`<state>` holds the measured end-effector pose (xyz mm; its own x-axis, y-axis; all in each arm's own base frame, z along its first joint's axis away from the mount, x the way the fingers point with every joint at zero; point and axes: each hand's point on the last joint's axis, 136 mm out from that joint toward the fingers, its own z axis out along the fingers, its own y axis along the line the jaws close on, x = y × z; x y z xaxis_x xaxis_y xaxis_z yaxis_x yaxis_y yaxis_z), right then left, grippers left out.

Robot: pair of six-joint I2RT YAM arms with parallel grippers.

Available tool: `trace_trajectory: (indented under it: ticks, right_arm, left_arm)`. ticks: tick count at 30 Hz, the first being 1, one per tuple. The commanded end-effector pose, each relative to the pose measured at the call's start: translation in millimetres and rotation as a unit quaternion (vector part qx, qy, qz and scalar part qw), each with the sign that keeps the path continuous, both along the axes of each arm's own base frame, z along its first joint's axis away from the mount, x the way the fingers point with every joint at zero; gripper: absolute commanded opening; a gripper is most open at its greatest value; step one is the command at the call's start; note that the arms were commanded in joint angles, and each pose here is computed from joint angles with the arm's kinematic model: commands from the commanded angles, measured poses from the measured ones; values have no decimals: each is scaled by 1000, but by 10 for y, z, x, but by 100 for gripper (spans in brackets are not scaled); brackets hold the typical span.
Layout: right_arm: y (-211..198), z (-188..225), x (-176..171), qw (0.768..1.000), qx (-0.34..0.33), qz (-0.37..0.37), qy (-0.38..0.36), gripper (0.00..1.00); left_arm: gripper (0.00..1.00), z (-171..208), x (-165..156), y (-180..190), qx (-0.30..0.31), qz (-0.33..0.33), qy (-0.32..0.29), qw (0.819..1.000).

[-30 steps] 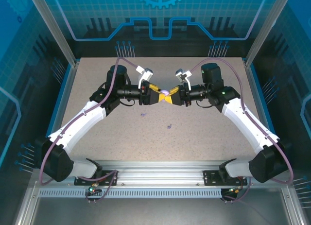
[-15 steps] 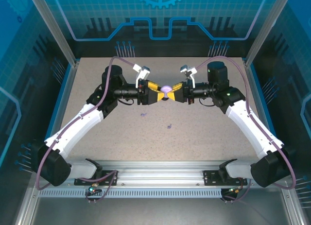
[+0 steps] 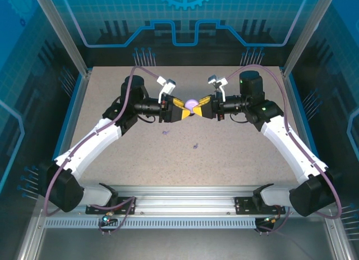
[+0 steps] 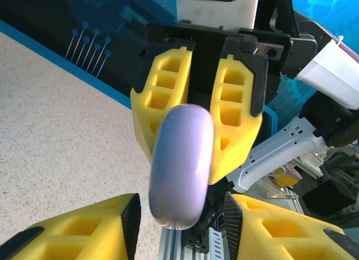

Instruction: Insert the wireless bluetooth earbuds into the charging case

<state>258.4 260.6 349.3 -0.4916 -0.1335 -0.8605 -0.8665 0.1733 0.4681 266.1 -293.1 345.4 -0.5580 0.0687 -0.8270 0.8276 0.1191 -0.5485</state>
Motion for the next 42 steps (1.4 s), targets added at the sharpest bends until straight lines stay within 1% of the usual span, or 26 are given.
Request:
trace_trajectory:
  ticks: [1, 6, 13, 26, 37, 40, 42]
  right_arm:
    - [27, 129, -65, 1000, 6, 17, -14, 13]
    - [53, 101, -60, 1000, 1, 20, -10, 13]
    - [80, 15, -32, 1000, -9, 20, 1, 13]
    - [114, 28, -61, 1000, -7, 30, -1, 13]
    - [160, -5, -93, 999, -12, 40, 2, 14]
    - [169, -6, -102, 999, -14, 42, 2, 14]
    - [175, -6, -101, 999, -14, 42, 2, 14]
  left_arm:
    - [43, 141, -59, -29, -8, -21, -24, 999]
    - [41, 151, -61, -36, -8, -22, -25, 999]
    - [43, 172, -65, -32, -9, -20, -29, 999]
    - [33, 134, -56, -58, -8, -22, -24, 999]
    - [33, 140, -52, -65, -8, -21, -25, 999]
    - [30, 131, -49, -65, -7, -20, -24, 999]
    - [29, 112, -41, -69, -5, -19, -22, 1000]
